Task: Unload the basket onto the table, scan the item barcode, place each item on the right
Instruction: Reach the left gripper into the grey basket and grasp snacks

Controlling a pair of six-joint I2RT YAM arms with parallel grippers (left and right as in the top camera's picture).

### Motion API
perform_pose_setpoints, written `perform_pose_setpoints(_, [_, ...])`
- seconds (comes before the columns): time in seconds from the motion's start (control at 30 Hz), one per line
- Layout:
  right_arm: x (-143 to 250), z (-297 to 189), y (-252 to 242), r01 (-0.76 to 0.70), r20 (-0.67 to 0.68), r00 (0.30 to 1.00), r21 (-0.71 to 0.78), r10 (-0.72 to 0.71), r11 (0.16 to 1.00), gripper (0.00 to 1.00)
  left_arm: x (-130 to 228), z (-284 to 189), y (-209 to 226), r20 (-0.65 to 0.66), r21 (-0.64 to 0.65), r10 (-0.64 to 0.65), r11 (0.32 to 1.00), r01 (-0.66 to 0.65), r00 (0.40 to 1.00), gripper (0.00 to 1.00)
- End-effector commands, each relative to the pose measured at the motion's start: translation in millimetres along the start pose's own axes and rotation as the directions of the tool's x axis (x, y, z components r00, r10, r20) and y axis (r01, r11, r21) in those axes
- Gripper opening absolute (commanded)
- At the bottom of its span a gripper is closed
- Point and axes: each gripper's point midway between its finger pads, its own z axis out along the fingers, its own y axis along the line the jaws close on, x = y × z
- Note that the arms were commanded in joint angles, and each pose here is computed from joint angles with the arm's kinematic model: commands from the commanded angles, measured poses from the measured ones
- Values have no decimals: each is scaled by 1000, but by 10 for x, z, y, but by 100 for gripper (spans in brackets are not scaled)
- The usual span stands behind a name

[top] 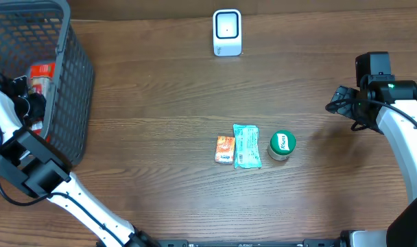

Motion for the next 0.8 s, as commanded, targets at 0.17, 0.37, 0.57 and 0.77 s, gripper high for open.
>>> perform_pose_setpoints(0.17, [-73, -46, -16, -6, 24, 1000, 4, 6, 1000, 100, 92, 211, -208, -32, 112, -51, 992, 54, 998, 18])
perform_pose_setpoints(0.37, [-73, -46, -16, -5, 24, 1000, 4, 5, 1000, 100, -401, -561, -377, 138, 81, -22, 997, 11, 990, 14])
perform_pose_setpoints(0.57, [-73, -46, -16, -5, 24, 1000, 4, 5, 1000, 100, -749, -1711, -602, 334, -33, 27, 999, -17, 942, 14])
perform_pose_setpoints(0.77, [-73, -46, -16, -5, 24, 1000, 4, 5, 1000, 100, -764, -3115, -784, 552, -127, 28, 991, 51, 833, 14])
